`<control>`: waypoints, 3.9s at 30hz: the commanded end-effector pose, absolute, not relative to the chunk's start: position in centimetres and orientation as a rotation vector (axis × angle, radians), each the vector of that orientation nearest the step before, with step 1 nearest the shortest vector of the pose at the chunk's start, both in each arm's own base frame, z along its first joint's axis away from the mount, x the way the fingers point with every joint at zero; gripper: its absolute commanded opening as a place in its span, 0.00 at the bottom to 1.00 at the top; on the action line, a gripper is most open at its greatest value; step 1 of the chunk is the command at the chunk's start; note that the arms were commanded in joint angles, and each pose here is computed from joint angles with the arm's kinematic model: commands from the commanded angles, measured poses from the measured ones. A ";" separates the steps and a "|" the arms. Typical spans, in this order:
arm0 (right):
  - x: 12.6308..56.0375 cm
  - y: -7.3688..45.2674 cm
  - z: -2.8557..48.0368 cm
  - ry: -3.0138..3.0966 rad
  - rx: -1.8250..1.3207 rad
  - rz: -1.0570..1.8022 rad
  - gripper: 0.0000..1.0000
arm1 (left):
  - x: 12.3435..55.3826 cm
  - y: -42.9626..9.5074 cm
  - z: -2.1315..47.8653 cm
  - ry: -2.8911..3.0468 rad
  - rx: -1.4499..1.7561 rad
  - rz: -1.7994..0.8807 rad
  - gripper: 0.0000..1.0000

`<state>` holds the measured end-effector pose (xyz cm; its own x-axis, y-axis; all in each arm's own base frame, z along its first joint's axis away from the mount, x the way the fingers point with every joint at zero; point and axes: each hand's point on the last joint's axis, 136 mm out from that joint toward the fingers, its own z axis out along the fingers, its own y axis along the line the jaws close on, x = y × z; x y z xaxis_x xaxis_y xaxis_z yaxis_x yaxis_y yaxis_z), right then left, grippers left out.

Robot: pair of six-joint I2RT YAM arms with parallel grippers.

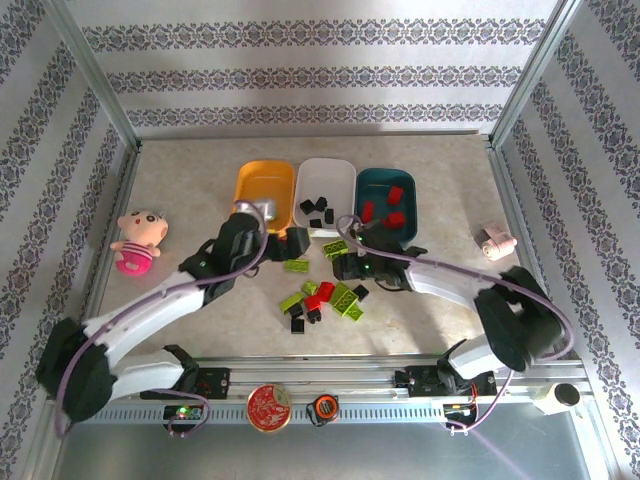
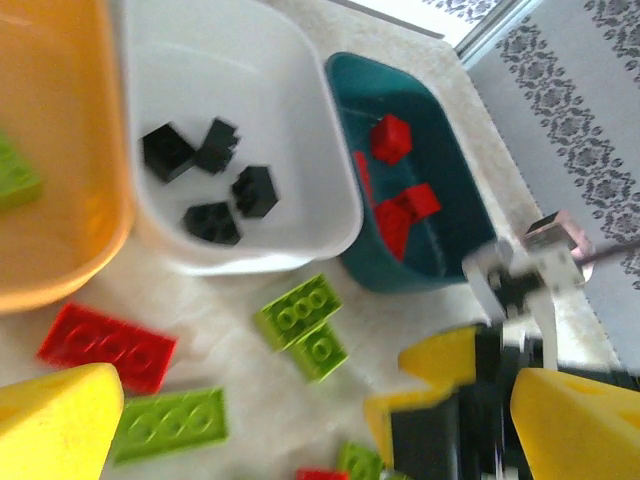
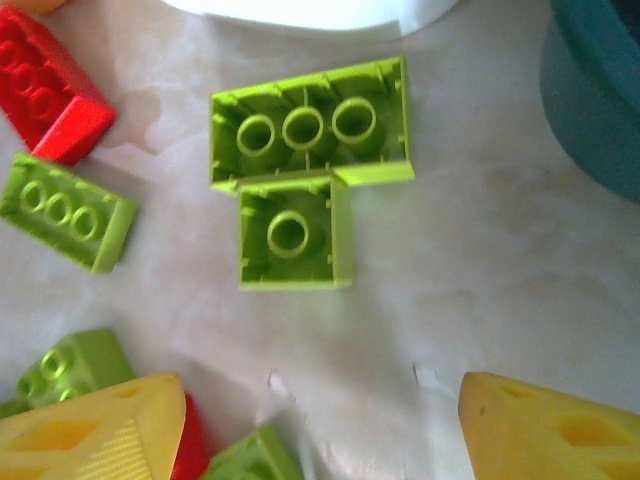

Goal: Sort the legos into containers by color
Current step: Pick up the lego from the center of the table, then place the lego in the container, then pick up the lego from the middle-left of the table.

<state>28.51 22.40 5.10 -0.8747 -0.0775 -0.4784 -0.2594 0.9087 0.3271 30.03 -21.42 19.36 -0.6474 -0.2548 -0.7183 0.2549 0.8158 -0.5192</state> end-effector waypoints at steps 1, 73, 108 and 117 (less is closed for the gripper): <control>30.1 23.4 4.6 2.594 -0.291 0.462 0.72 | 28.5 -18.8 19.6 2.094 -0.090 -0.730 1.00; 34.9 29.6 14.5 2.349 -0.348 0.682 0.66 | 20.4 -22.8 6.1 2.567 0.483 -0.499 0.79; 31.5 25.5 16.9 2.265 -0.288 0.684 0.67 | 22.3 -20.7 1.9 2.763 0.417 -0.347 0.49; 31.3 24.2 17.6 2.241 -0.254 0.676 0.67 | 23.2 -21.1 5.3 2.684 0.381 -0.396 0.19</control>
